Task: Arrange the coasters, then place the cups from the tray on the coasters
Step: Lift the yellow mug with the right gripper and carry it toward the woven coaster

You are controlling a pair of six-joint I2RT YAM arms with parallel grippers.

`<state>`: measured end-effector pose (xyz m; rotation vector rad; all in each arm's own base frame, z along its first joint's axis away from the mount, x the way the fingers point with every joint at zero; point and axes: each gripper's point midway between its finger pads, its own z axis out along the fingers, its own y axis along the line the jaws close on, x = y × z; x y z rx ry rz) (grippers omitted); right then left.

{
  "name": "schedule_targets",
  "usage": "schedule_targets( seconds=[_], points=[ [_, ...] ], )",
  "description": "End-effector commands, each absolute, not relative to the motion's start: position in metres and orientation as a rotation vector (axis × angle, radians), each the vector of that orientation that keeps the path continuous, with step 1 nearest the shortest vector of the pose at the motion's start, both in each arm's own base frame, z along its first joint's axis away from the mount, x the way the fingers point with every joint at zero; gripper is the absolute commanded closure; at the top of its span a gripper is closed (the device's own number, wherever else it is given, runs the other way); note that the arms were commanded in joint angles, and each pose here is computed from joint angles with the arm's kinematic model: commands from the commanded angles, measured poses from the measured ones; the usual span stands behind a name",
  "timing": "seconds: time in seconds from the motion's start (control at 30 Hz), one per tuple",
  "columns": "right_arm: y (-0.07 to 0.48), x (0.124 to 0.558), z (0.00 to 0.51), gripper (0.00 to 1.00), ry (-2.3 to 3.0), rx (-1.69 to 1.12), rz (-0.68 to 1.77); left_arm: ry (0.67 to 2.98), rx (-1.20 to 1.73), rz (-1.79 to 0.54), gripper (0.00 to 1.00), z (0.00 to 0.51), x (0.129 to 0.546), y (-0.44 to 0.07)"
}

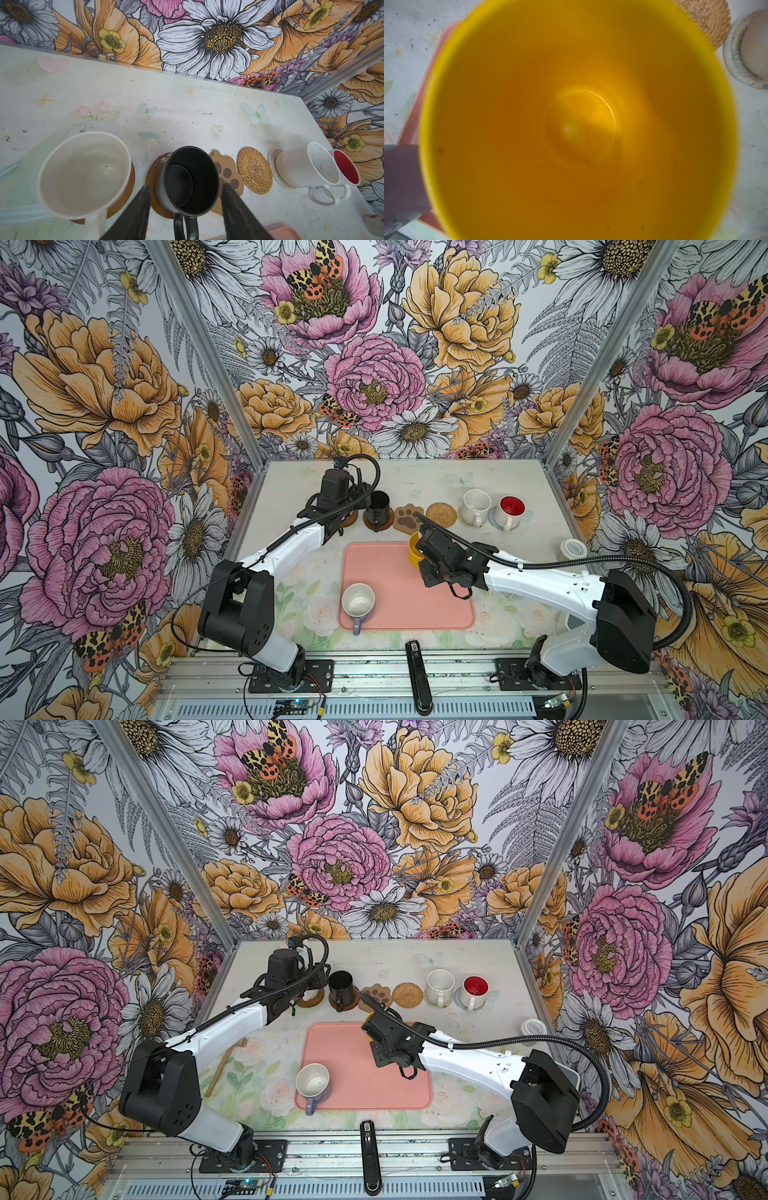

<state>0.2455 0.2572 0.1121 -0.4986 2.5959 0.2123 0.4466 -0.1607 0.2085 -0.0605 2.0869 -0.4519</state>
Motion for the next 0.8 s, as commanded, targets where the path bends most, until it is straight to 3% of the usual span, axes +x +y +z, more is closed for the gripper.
schedule_targets(
  seconds=[0.0, 0.77],
  points=[
    [0.263, 0.274, 0.141, 1.0, 2.483, -0.537, 0.193, 2.086, -0.074, -0.458, 0.44, 0.209, 0.446, -0.157],
    [0.221, 0.39, 0.152, 1.0, 2.468, -0.259, 0.01, 2.084, -0.087, -0.439, 0.43, 0.209, 0.443, -0.149]
  ],
)
